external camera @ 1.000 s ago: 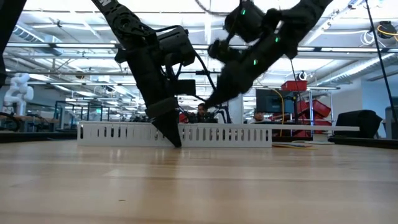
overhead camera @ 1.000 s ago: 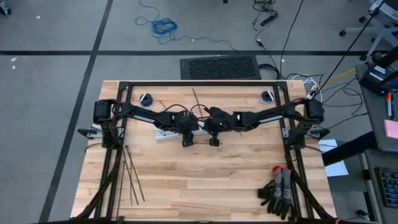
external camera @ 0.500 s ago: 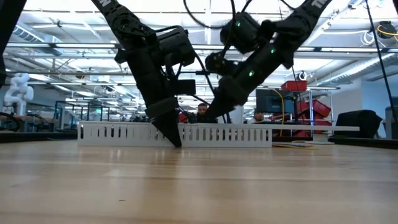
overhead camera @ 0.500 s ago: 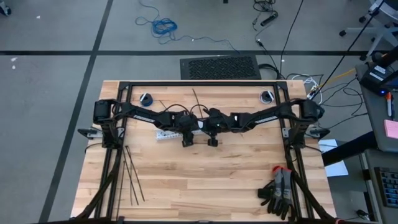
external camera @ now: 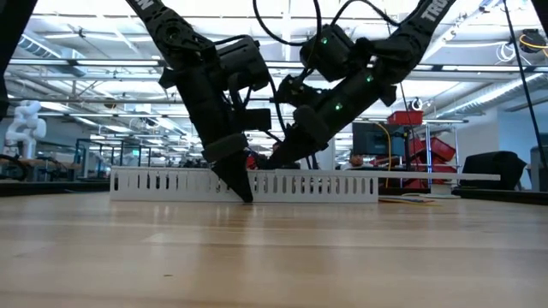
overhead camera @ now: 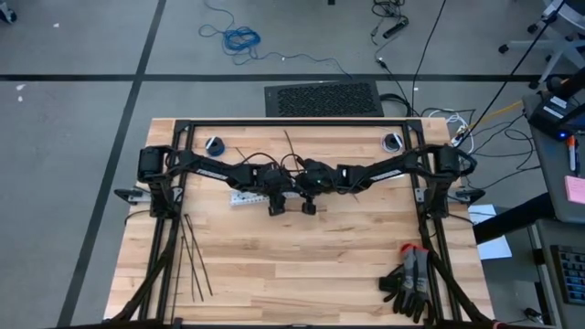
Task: Ziptie cables
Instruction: Close the white cable duct
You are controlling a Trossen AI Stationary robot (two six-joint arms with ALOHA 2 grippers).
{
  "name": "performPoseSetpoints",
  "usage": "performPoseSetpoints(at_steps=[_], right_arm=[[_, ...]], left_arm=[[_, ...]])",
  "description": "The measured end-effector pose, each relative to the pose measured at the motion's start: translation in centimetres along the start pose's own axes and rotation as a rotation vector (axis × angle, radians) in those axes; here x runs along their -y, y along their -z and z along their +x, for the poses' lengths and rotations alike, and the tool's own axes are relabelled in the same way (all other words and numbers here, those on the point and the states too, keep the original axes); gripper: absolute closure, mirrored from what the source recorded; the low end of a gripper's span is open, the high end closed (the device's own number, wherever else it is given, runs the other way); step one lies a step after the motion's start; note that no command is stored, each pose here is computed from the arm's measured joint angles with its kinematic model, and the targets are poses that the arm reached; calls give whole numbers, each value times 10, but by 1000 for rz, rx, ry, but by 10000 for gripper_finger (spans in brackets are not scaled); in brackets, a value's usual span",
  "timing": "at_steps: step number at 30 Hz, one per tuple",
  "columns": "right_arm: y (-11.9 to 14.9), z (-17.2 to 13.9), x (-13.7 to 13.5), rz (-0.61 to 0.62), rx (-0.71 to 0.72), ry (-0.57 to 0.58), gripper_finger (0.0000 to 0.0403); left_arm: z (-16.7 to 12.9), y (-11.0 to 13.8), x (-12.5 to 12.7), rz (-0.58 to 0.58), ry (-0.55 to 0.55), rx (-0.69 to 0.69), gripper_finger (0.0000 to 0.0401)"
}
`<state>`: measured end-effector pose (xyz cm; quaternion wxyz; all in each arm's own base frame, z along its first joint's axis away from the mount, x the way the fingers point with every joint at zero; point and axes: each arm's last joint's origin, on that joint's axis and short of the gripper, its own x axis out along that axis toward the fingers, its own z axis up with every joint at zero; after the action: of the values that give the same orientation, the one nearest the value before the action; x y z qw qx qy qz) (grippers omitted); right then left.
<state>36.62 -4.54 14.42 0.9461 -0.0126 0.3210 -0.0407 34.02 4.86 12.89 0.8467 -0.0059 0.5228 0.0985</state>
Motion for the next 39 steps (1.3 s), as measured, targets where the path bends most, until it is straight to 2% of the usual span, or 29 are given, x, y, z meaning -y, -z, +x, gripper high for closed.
performPoseSetpoints(at_steps=[4,8,12,16,24,34,39], right_arm=[[-9,-16,-6,-47,-12,56,403],[-11,-28,-9,-63,-65,108,403],[-4,-27,-3,-40,-126,121,403],[3,-20,4,-3,-154,136,403],[4,-16,5,-1,-150,137,403],[5,-15,5,3,-157,134,403],[5,-15,3,-1,-159,130,403]], left_arm=[[0,0,0,0,2,0,172],[0,0,0,4,5,1,150],[0,-1,0,7,7,7,120],[0,-2,-1,22,5,25,107],[-1,-12,-3,43,-5,133,104],[-1,-13,-6,25,-16,142,105],[1,-12,-6,7,-12,135,138]])
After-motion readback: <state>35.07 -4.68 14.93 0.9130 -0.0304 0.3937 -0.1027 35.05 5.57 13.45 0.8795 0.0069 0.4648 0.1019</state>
